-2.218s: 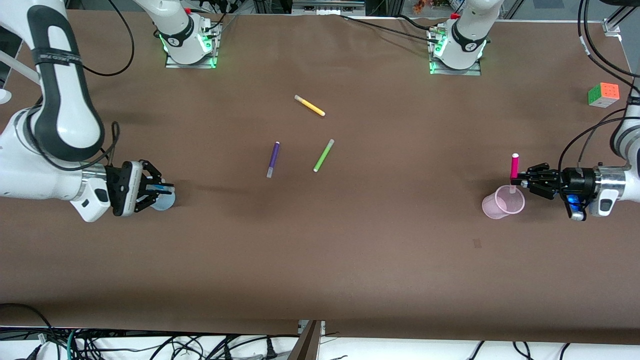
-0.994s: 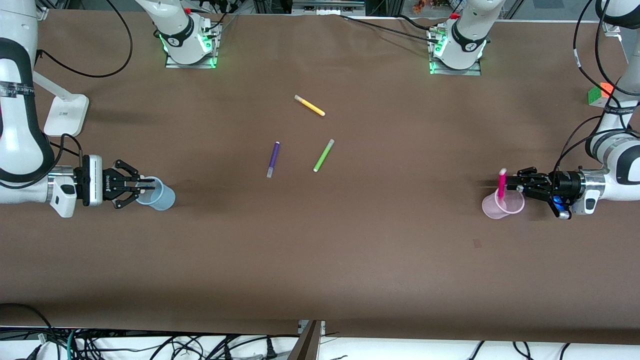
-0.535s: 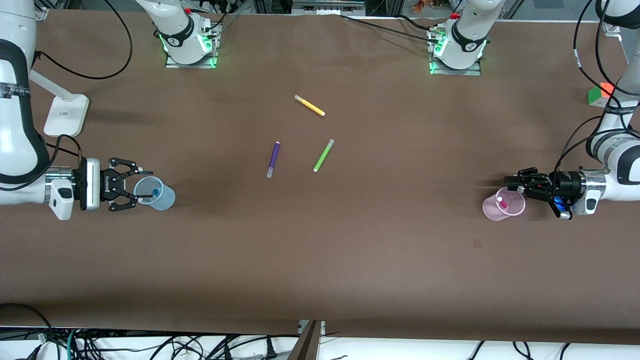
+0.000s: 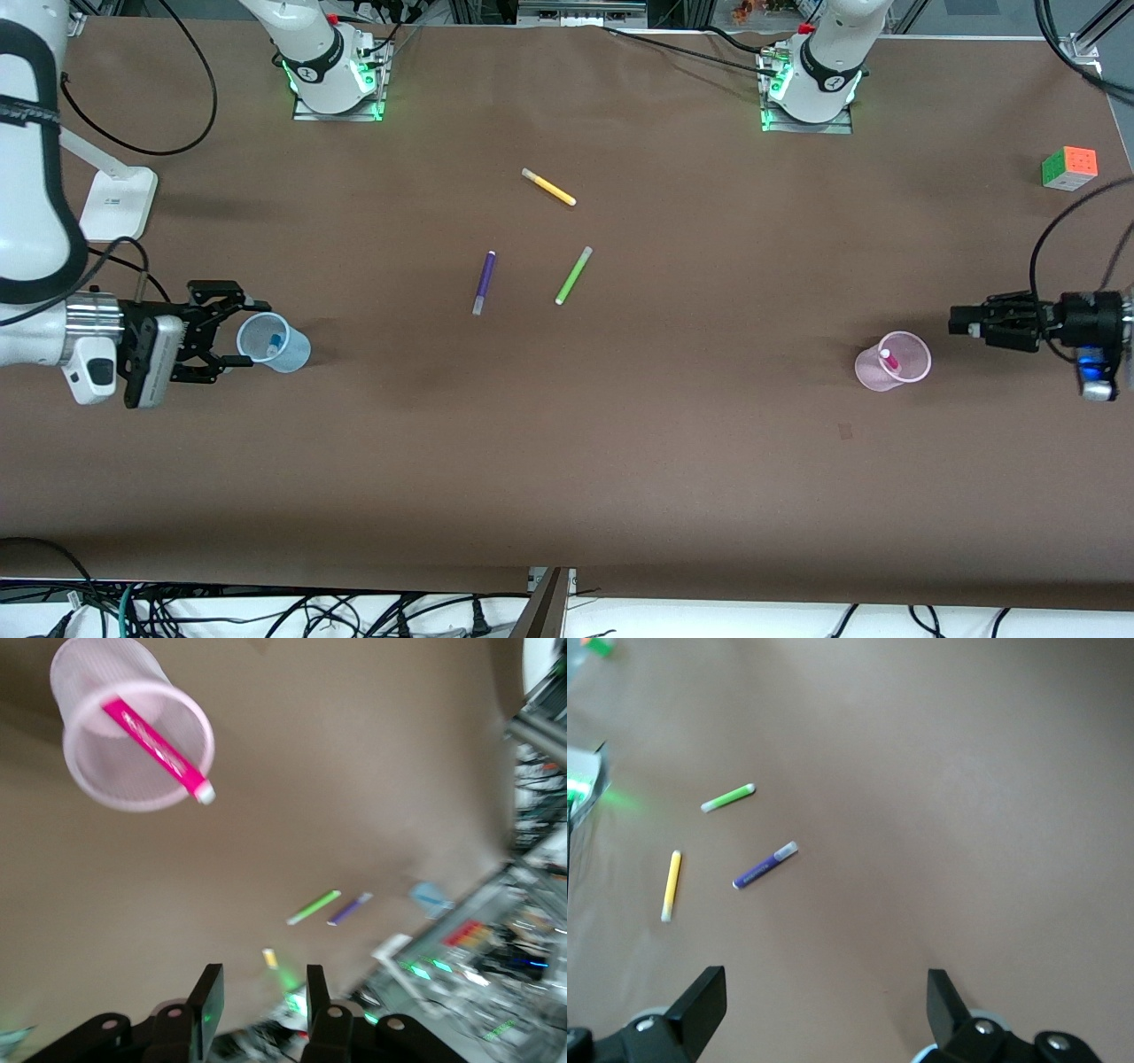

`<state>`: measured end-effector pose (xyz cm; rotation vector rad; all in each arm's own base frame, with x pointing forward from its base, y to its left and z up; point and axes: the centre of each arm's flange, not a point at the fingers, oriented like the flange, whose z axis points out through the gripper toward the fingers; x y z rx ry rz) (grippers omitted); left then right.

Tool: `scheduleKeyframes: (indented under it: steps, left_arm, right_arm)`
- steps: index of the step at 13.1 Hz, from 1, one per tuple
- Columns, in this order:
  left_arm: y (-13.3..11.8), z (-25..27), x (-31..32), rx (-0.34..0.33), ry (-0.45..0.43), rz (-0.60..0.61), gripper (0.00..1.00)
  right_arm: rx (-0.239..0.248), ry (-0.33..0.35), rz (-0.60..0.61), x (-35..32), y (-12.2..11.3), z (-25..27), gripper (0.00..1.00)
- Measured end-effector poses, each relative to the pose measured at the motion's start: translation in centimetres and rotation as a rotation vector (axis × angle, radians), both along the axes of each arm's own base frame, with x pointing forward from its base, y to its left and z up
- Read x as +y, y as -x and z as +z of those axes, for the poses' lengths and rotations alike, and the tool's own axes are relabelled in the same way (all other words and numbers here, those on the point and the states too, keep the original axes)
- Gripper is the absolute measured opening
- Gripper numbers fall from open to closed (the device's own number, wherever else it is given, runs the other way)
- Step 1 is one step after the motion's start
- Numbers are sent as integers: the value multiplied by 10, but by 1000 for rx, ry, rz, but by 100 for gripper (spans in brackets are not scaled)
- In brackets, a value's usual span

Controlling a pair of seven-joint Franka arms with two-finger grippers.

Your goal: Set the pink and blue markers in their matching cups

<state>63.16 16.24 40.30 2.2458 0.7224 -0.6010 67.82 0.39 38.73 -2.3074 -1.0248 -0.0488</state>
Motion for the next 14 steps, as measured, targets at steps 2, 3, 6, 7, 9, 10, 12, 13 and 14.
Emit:
scheduleKeyframes:
  steps: [2, 3, 6, 7, 9, 10, 12, 13, 14]
  left_arm:
    - [8, 77, -57, -13, -143, -47, 46]
    - [15, 106, -86, -31, -228, -87, 46]
    - [36, 159, -195, -107, -513, -260, 47]
    - [44, 167, -233, -131, -594, -313, 47]
    - [55, 171, -283, -172, -713, -403, 49]
    - [57, 171, -296, -188, -754, -434, 49]
    - [60, 173, -309, -217, -813, -472, 54]
    - [61, 174, -313, -227, -827, -485, 63]
    - [62, 175, -315, -237, -832, -494, 73]
  right_arm:
    - [91, 130, -131, 29, -4, 13, 100]
    - [125, 201, -196, 43, -5, 20, 100]
    - [200, 421, -393, 92, 4, 48, 100]
    - [228, 482, -449, 102, 11, 58, 100]
    - [271, 568, -558, 104, 24, 80, 100]
    - [291, 602, -614, 99, 30, 92, 100]
    - [336, 650, -703, 91, 43, 114, 100]
    - [360, 666, -722, 86, 50, 122, 100]
    - [379, 678, -731, 80, 56, 130, 100]
